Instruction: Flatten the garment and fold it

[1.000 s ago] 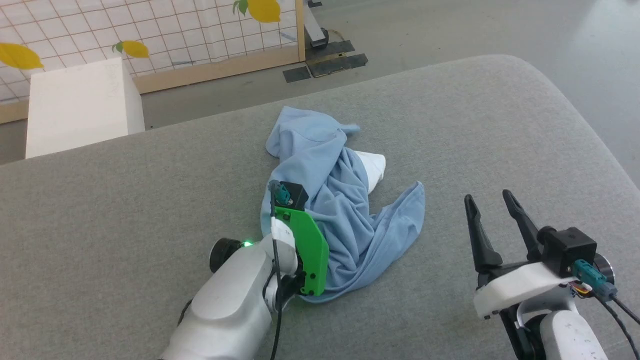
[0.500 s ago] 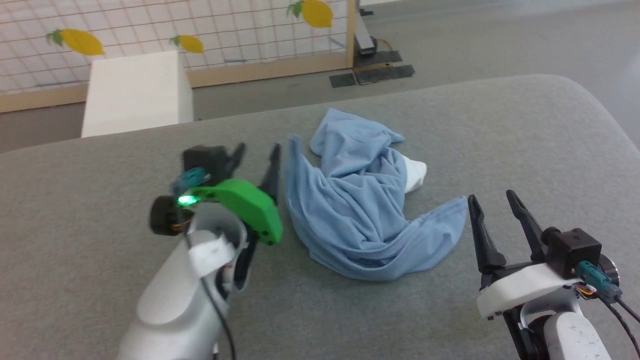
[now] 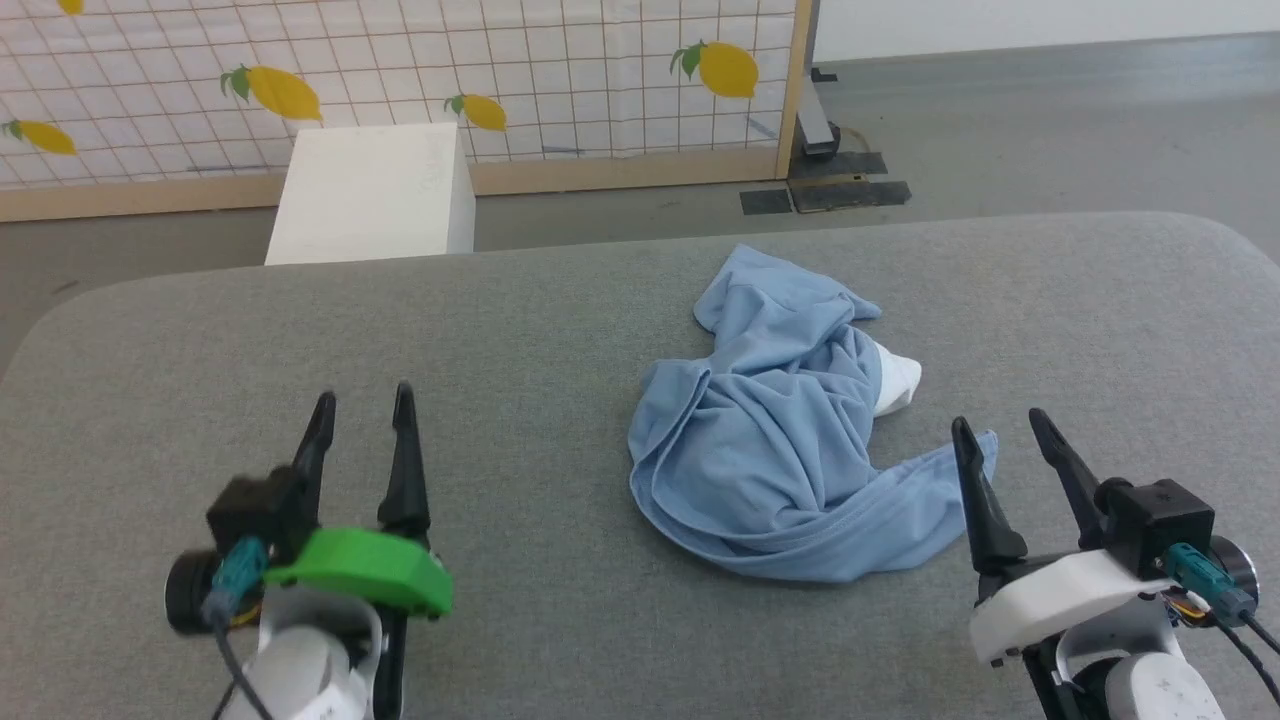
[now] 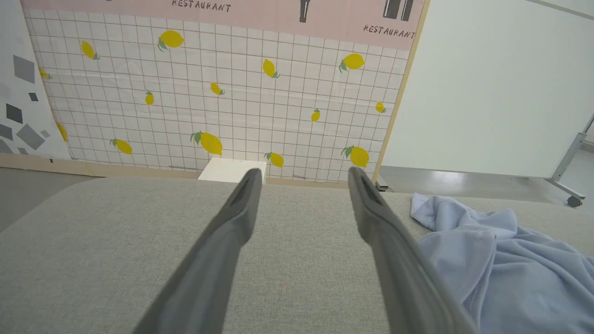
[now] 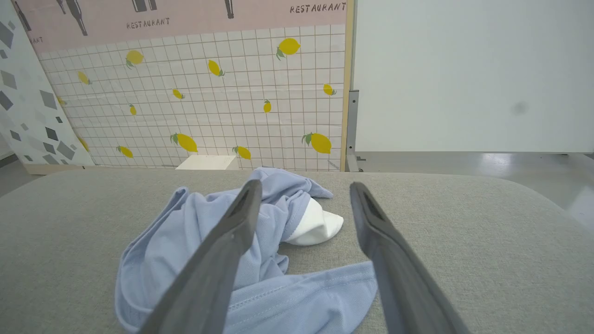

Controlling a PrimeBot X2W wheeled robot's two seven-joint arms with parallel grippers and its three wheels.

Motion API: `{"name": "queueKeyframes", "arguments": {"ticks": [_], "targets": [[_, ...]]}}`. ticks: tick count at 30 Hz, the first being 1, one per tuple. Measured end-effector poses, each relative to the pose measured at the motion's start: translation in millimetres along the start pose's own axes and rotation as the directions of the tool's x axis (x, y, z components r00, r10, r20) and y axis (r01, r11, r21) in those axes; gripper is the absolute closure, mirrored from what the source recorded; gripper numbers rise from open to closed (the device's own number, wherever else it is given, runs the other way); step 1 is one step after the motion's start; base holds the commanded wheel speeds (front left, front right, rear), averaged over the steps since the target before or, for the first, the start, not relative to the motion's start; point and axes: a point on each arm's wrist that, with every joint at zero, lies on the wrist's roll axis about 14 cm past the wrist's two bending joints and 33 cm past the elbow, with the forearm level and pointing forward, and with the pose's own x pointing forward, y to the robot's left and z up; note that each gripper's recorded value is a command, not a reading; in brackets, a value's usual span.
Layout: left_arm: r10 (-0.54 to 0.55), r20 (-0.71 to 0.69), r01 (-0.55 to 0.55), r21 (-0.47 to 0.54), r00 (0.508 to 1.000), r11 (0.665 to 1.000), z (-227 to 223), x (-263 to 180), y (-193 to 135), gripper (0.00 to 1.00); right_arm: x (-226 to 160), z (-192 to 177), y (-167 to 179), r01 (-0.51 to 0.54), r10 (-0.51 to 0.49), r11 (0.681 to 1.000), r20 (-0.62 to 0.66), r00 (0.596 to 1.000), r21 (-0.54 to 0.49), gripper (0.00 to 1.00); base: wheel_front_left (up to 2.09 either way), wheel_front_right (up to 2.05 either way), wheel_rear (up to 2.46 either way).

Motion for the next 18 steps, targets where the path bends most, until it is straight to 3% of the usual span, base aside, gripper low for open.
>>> {"name": "queueKeyframes", "arguments": {"ticks": [11, 15, 18], "targets": [[0.085, -0.039, -0.086, -0.033, 0.996, 0.996, -18, -30, 21, 0.0, 1, -8, 3, -0.01, 0.01, 1.0, -0.037, 0.999, -0.003, 0.0, 0.0, 0.0, 0.0], [0.036, -0.071, -0.039, -0.043, 0.997, 0.998, -31, -23, 8, 0.0, 3, -14, 2, -0.008, 0.008, 1.0, -0.056, 0.998, -0.001, 0.0, 0.0, 0.0, 0.0], [-0.066, -0.086, 0.061, -0.058, 0.994, 0.996, -36, 0, -22, 0.0, 4, -20, 0, -0.001, 0.001, 1.0, -0.071, 0.997, 0.008, 0.0, 0.0, 0.0, 0.0]]}}
